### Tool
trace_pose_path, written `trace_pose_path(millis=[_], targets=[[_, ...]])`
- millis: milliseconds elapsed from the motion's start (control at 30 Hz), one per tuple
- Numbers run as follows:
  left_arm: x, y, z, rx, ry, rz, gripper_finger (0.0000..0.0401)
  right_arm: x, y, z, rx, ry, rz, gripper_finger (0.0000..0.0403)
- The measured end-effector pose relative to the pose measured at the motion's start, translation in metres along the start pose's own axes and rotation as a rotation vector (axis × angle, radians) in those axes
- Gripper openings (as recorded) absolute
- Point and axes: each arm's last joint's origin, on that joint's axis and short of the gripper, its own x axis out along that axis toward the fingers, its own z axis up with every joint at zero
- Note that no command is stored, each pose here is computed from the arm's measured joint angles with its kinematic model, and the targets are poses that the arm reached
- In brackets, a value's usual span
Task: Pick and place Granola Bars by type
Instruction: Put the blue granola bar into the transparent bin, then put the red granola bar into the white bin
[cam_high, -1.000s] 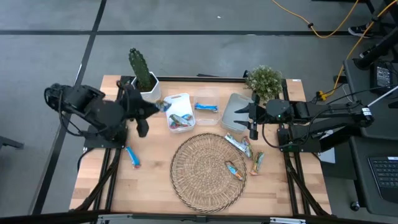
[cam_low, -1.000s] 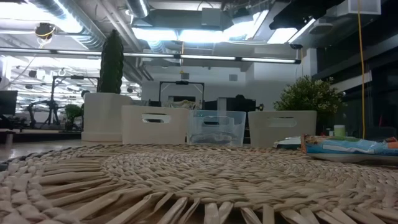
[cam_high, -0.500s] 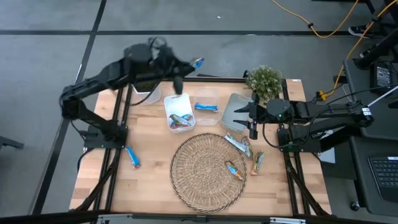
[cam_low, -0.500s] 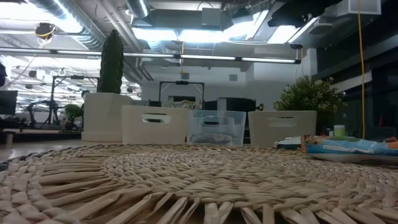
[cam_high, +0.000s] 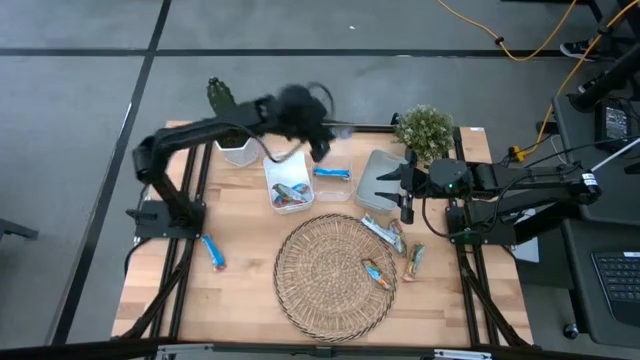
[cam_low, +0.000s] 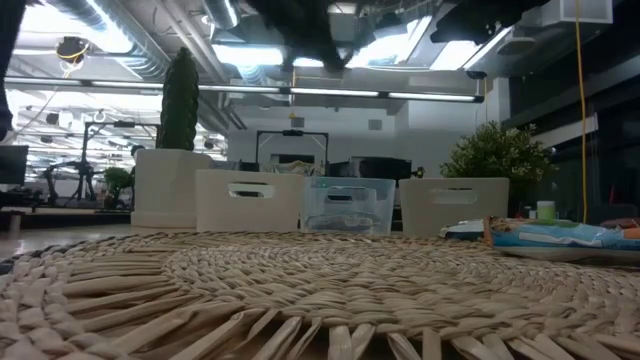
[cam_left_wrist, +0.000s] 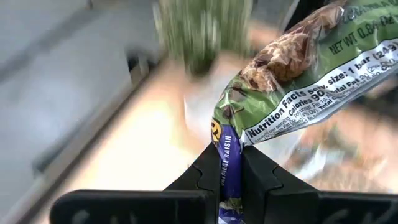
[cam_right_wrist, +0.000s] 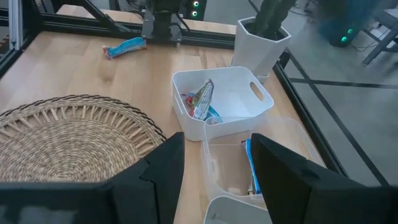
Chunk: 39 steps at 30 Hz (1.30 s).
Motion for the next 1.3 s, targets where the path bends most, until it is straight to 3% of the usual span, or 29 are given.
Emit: trace_pose_path(millis=[233, 500, 767, 1033, 1167, 1300], targets=[[0.08, 0.013, -0.054, -0.025, 0.272, -0.025, 0.0022, 0.0, 0.0, 0.0, 0.021, 0.002, -0.001, 0.0187], [0.104, 0.017, -0.069, -0.027, 0.348, -0.081, 0.0032, 0.0, 0.0, -0.001, 0.019, 0.009, -0.001, 0.0187], [0.098, 0.024, -0.067, -0.017, 0.348, -0.056, 0.0067, 0.0, 0.0, -0.001, 0.019, 0.009, -0.001, 0.0187], [0.089, 0.022, -0.068, -0.011, 0.395, -0.108, 0.0146, 0.0, 0.0, -0.001, 0.019, 0.011, 0.0, 0.0187], [0.055, 0.014, -0.051, 0.008, 0.337, -0.185, 0.0177, 0.0, 0.0, -0.001, 0.018, 0.014, 0.0, 0.0187], [-0.007, -0.003, -0.035, 0.088, 0.262, -0.221, 0.0186, 0.0, 0.0, -0.002, 0.017, 0.016, 0.0, 0.0187]])
